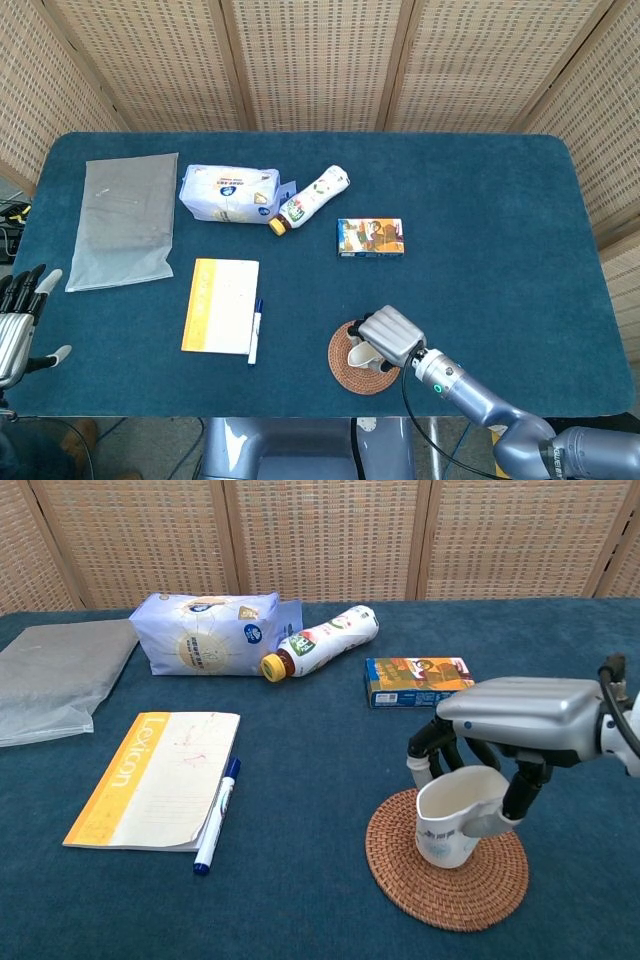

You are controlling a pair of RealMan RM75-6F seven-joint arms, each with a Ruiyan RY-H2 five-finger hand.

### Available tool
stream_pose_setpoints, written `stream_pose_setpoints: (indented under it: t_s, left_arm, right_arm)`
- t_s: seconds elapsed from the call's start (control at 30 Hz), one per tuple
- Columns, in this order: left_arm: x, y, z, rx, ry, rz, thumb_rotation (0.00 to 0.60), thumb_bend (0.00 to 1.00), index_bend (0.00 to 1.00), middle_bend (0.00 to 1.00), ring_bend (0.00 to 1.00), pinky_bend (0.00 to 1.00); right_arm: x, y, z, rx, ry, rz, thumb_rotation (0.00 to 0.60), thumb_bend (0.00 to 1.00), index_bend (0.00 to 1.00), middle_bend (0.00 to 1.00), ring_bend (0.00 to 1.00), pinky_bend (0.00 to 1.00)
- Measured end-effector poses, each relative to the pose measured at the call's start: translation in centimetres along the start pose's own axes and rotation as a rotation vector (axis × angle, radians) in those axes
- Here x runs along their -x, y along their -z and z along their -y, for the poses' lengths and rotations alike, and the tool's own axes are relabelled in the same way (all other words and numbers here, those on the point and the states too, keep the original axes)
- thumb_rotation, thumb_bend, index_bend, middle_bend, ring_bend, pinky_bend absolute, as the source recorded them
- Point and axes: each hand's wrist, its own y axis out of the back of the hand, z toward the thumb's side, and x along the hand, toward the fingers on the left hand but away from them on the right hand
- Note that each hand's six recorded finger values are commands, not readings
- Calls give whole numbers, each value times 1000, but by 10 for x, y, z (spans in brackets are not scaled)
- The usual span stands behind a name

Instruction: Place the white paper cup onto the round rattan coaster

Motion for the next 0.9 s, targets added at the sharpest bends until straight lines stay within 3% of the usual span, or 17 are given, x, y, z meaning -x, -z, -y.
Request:
stream_pose_setpoints:
  t_s: [0.23, 0.3, 0.37, 0.43, 0.53, 0.9]
  left_arm:
    - [0, 1, -1, 4, 0, 0, 600, 0, 0, 0, 0, 0]
    - [0, 1, -1, 3, 0, 1, 600, 0, 0, 0, 0, 0]
    - [0, 1, 0, 1, 0, 1, 600, 0, 0, 0, 0, 0]
    - [1, 0, 0, -1, 0, 1, 600, 0, 0, 0, 0, 0]
    - [0, 0, 0, -3, 1, 1, 600, 0, 0, 0, 0, 0]
    - [0, 0, 0, -2, 1, 0, 600, 0, 0, 0, 0, 0]
  right_arm:
    - [-2, 0, 5, -21, -24, 22, 600, 227, 435, 458, 446, 567]
    - [-3, 1, 5, -21, -24, 25, 600, 178, 346, 360, 339, 449]
    - [-4, 1, 6, -21, -28, 26, 600, 52, 170, 140, 104, 208]
    - [-6, 1, 8, -10, -46, 30, 600, 1, 74, 23, 6, 83]
    - [-8, 1, 8, 7, -53, 33, 600, 0, 33, 0, 0, 37]
    - [-32, 0, -25, 1, 56, 47, 600, 0, 19, 0, 0, 13]
